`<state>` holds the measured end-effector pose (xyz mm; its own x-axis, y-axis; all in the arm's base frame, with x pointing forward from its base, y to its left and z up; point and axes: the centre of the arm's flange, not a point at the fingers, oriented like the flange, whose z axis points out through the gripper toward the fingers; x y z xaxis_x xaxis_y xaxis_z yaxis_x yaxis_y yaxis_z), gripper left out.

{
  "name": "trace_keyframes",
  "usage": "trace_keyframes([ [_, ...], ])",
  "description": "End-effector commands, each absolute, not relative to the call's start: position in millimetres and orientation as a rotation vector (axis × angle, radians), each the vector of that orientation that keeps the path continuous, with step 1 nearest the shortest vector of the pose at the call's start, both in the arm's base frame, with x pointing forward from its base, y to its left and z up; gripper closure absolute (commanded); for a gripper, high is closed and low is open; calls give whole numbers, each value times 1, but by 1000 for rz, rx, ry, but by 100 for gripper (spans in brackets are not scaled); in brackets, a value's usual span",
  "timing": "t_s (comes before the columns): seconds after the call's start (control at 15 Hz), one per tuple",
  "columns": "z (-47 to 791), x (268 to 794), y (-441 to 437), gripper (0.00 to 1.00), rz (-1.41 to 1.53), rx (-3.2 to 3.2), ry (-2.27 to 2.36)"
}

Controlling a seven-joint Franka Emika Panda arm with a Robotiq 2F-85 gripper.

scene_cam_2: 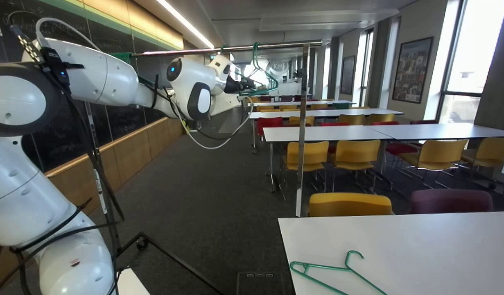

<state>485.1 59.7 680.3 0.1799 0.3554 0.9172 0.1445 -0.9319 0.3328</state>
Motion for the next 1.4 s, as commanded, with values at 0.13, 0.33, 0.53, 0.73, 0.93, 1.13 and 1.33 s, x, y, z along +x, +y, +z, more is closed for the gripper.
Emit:
trace_keyframes([
  [0.13,708,444,86,0,1895,2169,482],
  [0.33,723,431,97,0,1917,2108,497],
  [0.53,732,425,106,0,1890,2047,501],
  [0.73,734,425,111,0,1823,1966,483],
  [0.93,726,437,114,0,1712,1951,465],
  [1.13,709,452,114,0,1571,2008,439],
  [1.33,705,459,113,0,1533,2135,437],
])
